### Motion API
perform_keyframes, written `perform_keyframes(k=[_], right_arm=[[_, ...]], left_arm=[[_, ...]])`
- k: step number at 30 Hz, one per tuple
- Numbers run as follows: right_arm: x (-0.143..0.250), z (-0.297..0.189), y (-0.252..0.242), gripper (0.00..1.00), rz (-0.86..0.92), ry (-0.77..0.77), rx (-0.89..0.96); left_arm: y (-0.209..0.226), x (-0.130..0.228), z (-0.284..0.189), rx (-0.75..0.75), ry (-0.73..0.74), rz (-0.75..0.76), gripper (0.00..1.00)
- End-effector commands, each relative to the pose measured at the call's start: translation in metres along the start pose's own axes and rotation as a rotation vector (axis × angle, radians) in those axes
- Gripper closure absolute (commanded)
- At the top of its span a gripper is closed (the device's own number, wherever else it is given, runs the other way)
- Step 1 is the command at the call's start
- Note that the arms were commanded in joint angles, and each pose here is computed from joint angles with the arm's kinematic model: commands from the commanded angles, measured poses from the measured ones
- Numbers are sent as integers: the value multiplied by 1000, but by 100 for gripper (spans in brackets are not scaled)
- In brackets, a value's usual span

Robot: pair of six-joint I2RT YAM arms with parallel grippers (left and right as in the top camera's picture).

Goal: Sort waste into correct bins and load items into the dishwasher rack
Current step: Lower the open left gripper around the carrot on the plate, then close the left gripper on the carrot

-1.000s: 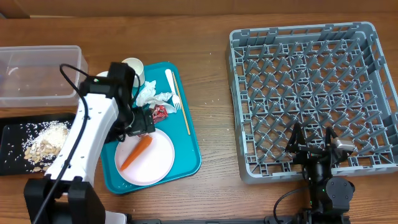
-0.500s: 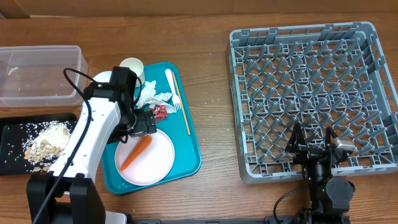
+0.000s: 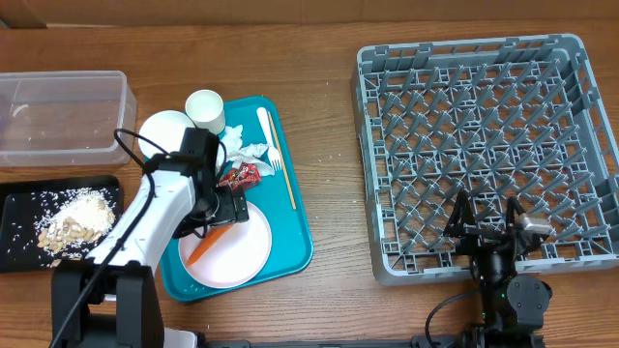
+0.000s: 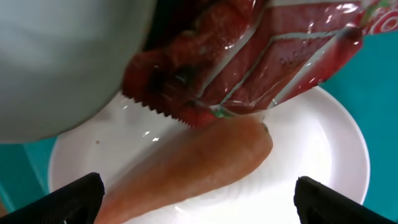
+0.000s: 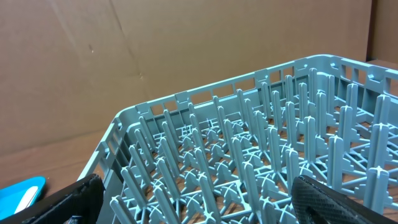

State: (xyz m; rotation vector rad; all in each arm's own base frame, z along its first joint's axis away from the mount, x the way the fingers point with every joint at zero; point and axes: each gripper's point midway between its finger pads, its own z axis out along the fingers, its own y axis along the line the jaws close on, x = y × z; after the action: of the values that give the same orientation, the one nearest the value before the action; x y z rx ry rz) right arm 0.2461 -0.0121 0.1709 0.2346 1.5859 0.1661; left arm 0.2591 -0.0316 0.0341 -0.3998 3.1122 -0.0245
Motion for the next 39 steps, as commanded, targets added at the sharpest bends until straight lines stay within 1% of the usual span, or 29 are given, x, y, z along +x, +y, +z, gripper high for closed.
perform_keyframes(k=[1, 3, 7, 14, 21, 25, 30, 34, 39], right_arm=[[1, 0, -1, 0, -1, -6, 3], [1, 0, -1, 0, -1, -6, 3], [1, 0, -1, 0, -1, -6, 3], [1, 0, -1, 0, -1, -6, 3], [1, 0, -1, 0, -1, -6, 3], [1, 0, -1, 0, -1, -6, 3], [1, 0, -1, 0, -1, -6, 3], [1, 0, -1, 0, -1, -6, 3], [1, 0, -1, 0, -1, -6, 3]], left_arm=[[-4, 9, 11, 26, 19, 15, 0], [-4, 9, 16, 29, 11, 25, 0], [-5, 5, 20, 35, -15, 66, 4], [-9, -4, 20, 50, -55, 138, 6], [-16, -1, 21, 95, -43, 139, 10], [-14, 8, 28, 98, -21, 138, 9], [-13, 10, 30, 97, -15, 137, 9], [-14, 11, 30, 100, -14, 138, 13], [-15, 11, 30, 107, -12, 138, 25]])
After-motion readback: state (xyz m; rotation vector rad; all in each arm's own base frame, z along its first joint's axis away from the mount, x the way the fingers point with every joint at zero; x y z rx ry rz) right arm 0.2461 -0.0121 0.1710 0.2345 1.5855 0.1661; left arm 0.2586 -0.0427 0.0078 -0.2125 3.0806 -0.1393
